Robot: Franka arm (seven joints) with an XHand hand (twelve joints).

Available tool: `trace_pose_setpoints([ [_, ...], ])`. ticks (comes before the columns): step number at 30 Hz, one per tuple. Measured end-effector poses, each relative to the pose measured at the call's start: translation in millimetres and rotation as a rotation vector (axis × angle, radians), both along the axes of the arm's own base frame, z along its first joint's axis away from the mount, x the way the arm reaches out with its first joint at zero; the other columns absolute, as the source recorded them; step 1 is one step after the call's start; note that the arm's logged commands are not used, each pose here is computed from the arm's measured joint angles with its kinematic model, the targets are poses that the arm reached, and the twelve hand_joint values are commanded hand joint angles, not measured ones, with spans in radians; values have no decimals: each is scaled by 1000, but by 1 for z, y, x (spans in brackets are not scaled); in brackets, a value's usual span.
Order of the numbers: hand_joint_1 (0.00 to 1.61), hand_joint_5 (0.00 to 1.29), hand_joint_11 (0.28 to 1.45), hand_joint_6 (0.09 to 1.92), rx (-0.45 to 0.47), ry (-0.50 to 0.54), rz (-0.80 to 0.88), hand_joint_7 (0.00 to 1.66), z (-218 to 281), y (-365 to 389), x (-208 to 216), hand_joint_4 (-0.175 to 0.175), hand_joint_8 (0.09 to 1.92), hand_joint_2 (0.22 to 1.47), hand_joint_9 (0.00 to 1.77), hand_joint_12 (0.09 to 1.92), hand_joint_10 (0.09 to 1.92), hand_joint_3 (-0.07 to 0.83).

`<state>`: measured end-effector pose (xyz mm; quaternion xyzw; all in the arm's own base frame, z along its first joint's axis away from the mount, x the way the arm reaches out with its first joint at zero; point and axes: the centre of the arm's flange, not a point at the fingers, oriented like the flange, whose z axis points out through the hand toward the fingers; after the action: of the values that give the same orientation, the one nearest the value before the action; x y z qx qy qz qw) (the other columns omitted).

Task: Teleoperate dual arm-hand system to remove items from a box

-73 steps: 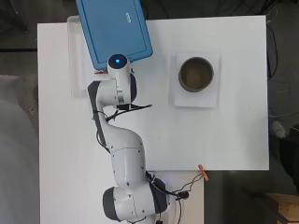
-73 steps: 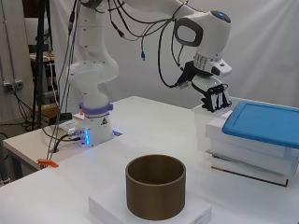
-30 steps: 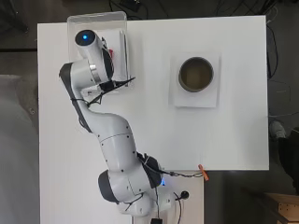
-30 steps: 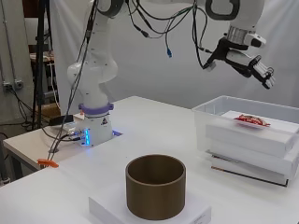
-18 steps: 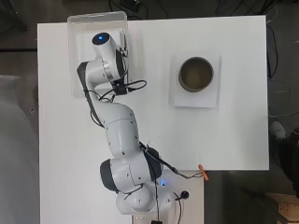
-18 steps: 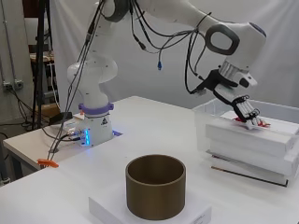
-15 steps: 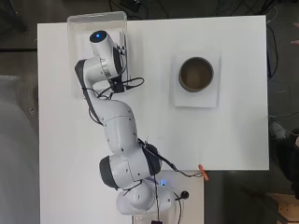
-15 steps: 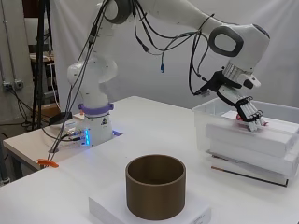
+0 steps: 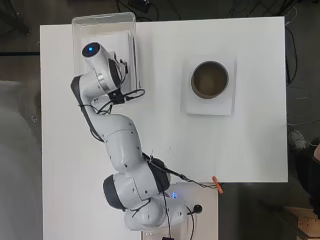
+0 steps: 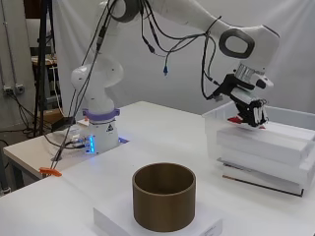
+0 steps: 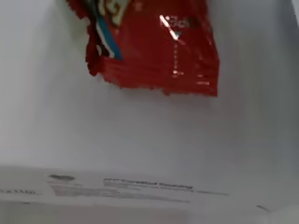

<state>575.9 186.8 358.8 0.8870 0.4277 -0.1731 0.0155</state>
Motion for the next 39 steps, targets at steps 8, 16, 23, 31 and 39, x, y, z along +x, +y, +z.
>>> trace_pose_setpoints([
  [8, 900, 872, 874, 815, 100, -125, -42, 1188, 36, -1, -2, 153, 1920, 1114, 1386, 1743, 1920, -3],
  [16, 438, 495, 449, 87, 127, -178, -17, 527, 77, -4, -8, 101, 812, 929, 582, 675, 862, -14],
  [23, 203, 241, 418, 87, 29, -16, 48, 278, 63, 7, 2, 124, 87, 804, 361, 87, 87, -2],
  [31, 191, 244, 448, 87, -41, 73, 78, 268, -5, 2, -8, 121, 87, 817, 375, 87, 87, 4],
  [39, 905, 882, 923, 840, -54, -7, 88, 1087, -15, 8, -8, 156, 1525, 1084, 1293, 1431, 1537, 3],
])
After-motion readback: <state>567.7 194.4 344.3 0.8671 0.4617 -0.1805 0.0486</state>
